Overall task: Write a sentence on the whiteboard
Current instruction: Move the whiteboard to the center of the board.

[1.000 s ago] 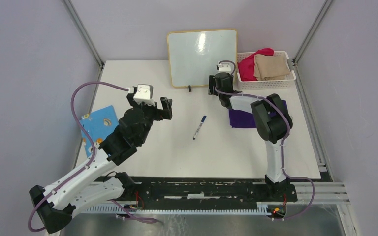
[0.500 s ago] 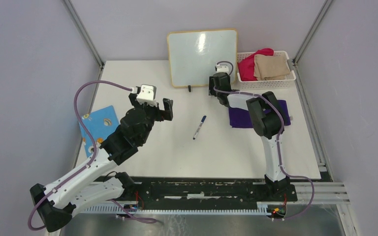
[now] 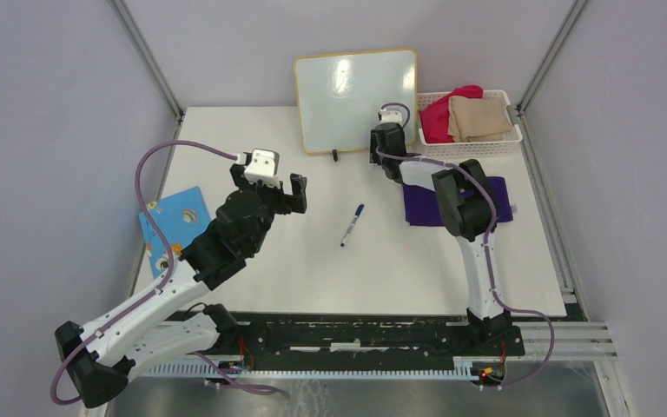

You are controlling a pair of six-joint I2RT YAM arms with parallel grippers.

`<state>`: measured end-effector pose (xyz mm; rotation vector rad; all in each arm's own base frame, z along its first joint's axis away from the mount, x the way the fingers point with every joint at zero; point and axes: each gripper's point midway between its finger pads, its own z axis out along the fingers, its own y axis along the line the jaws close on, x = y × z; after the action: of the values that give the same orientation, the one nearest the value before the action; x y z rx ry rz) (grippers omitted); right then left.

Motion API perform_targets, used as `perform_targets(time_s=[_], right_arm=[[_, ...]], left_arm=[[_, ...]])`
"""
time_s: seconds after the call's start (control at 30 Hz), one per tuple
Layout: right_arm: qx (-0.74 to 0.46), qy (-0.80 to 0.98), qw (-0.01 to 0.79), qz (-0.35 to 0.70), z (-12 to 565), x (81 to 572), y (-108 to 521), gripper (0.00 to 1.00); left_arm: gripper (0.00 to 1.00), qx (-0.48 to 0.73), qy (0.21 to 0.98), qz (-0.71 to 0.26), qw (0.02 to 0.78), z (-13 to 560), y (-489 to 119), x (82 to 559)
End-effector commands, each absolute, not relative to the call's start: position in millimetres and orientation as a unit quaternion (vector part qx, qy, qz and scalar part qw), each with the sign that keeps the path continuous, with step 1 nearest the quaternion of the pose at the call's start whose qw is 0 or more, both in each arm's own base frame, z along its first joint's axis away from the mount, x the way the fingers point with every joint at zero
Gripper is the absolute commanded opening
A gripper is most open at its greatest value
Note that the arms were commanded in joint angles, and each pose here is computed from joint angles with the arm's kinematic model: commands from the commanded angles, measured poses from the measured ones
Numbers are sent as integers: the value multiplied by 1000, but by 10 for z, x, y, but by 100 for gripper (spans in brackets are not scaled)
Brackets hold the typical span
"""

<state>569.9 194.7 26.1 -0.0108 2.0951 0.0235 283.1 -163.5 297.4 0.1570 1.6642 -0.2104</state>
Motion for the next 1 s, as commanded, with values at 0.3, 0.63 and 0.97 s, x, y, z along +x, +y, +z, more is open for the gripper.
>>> perform_targets(time_s=[0.3,0.63,0.97], right_arm=[[-16,858,513,21,336,5662,1939,27],[-39,862,505,22,333,5352,1921,0],[-85,866,493,21,275,4756,2022,0]], left_arm=[[100,80,723,-88,680,3102,-1645,2844],[100,78,722,-90,681,3119,-1636,2835],[100,77,720,-92,683,3142,-1629,2819]])
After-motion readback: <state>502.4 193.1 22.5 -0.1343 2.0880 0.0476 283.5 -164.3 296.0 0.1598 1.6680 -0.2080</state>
